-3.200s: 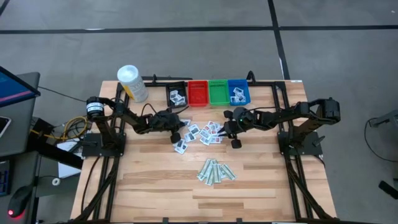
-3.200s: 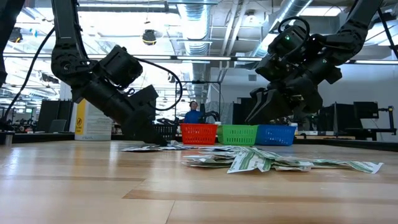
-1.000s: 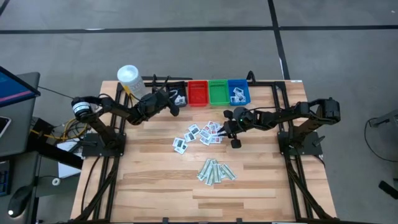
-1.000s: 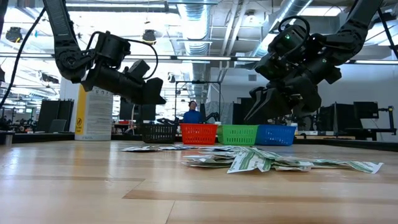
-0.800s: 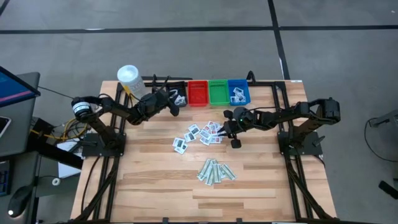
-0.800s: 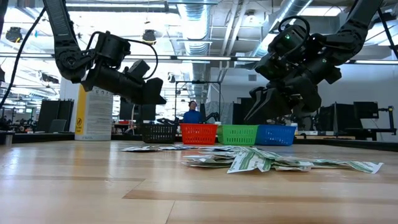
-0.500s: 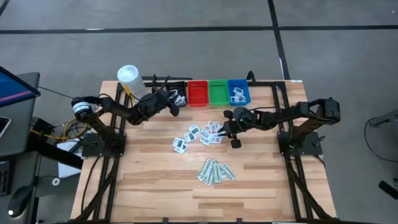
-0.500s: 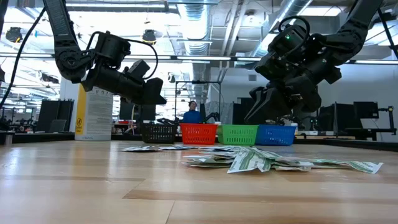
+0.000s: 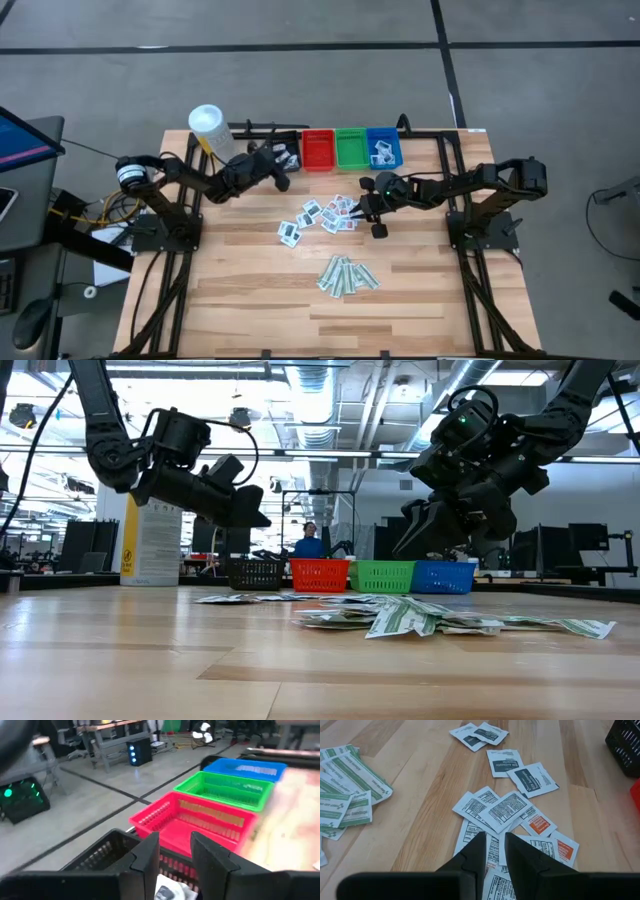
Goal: Pick & Place First Aid Supplies
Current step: Put the black towelette pack into the black bin
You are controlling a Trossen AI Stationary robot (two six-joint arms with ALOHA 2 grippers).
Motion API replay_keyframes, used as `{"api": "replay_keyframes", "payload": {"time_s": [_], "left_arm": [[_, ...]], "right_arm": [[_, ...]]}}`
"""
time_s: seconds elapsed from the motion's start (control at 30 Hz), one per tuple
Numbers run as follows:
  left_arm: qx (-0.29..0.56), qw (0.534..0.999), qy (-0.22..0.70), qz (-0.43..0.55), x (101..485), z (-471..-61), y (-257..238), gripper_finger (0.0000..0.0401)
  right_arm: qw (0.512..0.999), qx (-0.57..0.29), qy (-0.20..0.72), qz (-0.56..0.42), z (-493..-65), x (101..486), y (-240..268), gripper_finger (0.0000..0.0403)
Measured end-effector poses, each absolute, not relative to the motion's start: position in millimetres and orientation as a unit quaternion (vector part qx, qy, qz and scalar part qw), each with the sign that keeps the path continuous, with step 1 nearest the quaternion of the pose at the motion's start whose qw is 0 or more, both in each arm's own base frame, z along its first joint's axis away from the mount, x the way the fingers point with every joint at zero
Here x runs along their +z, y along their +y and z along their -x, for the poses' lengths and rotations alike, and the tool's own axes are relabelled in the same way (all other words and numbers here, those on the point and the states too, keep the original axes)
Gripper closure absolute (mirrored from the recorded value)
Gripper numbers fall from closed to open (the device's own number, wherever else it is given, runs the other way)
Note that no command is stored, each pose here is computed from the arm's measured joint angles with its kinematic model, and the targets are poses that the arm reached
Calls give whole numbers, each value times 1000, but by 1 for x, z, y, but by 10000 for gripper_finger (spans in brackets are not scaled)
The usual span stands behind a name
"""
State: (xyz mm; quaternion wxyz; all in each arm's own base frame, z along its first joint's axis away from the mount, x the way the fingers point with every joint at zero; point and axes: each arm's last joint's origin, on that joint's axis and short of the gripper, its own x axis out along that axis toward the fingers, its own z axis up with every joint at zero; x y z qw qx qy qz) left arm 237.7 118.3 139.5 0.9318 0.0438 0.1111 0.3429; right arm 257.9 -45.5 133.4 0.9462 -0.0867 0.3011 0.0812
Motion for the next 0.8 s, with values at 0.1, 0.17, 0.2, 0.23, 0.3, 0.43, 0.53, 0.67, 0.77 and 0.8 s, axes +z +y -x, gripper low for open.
{"api": "replay_keyframes", "payload": {"time_s": [0.1, 0.17, 0.2, 0.23, 0.3, 0.43, 0.53, 0.67, 0.77, 0.8], "left_arm": [[318, 938, 116, -70, 140, -243, 107, 289], [299, 944, 117, -81, 141, -247, 98, 290], [289, 947, 117, -84, 141, -249, 92, 290], [277, 950, 117, -86, 140, -251, 87, 290], [254, 955, 122, -88, 139, -254, 75, 290], [202, 966, 130, -93, 135, -258, 47, 288], [163, 973, 138, -90, 128, -254, 26, 289], [110, 978, 154, -92, 119, -246, 6, 290], [80, 980, 159, -84, 116, -242, 0, 290], [70, 982, 159, -73, 115, -241, -1, 290]], "right_arm": [[946, 81, 301, 87, -258, 133, -45, 338], [946, 81, 301, 87, -258, 133, -45, 338], [946, 81, 301, 87, -258, 133, -45, 338], [946, 81, 301, 86, -258, 133, -45, 338], [947, 80, 302, 82, -258, 133, -45, 338], [947, 80, 302, 82, -258, 133, -45, 338], [947, 80, 302, 82, -258, 133, -45, 338], [948, 78, 297, 81, -258, 134, -46, 338], [950, 77, 290, 82, -259, 135, -46, 338], [951, 77, 289, 82, -259, 136, -46, 338]]}}
